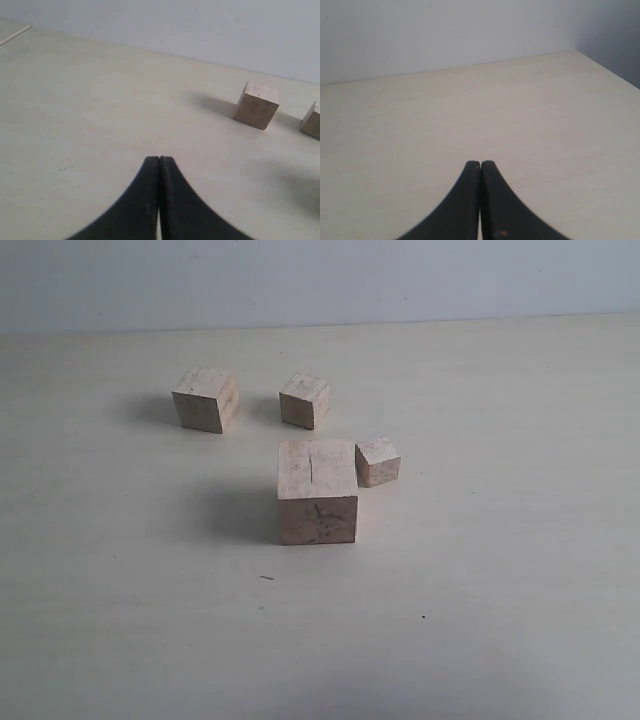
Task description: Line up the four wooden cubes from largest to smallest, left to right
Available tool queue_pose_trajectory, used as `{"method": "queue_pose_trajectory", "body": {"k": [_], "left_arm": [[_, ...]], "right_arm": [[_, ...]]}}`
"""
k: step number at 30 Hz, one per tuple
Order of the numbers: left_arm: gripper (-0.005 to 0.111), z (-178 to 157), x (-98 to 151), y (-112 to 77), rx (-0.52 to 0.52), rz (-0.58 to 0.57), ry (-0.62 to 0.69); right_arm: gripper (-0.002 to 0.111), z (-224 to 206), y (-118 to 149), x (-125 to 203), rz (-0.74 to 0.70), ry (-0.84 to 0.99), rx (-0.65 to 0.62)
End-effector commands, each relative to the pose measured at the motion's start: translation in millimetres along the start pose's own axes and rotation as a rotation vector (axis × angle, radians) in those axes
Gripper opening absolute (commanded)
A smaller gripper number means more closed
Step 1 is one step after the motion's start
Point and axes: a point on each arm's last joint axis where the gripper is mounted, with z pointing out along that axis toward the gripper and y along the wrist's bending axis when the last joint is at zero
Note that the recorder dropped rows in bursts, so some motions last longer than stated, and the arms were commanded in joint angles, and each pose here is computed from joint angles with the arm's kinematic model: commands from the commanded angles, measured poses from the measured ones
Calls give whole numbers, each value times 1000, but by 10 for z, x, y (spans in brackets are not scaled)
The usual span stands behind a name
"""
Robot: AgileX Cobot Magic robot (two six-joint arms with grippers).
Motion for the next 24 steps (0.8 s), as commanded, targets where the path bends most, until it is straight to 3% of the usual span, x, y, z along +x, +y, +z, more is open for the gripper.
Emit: {"method": "queue_pose_trajectory", "body": {"k": [1, 4, 10, 12, 21, 24], "left_arm": [[0, -2, -3, -3, 7, -3, -12], [0, -2, -3, -3, 7, -3, -12], [0, -2, -3, -3, 7, -3, -12], [0, -2, -3, -3, 7, -3, -12], [0, -2, -3, -3, 7, -3, -12], [0, -2, -3, -3, 7, -3, -12]], "right_arm": [[0, 0, 2, 1, -4, -13, -4], [0, -5, 6, -75, 0, -97, -9], [0, -163, 18, -507, 16, -608, -29], [0, -209, 19, -568, 16, -691, -31], [0, -315, 12, -676, 56, -858, -43], [0, -312, 17, -691, 200, -826, -109]]}}
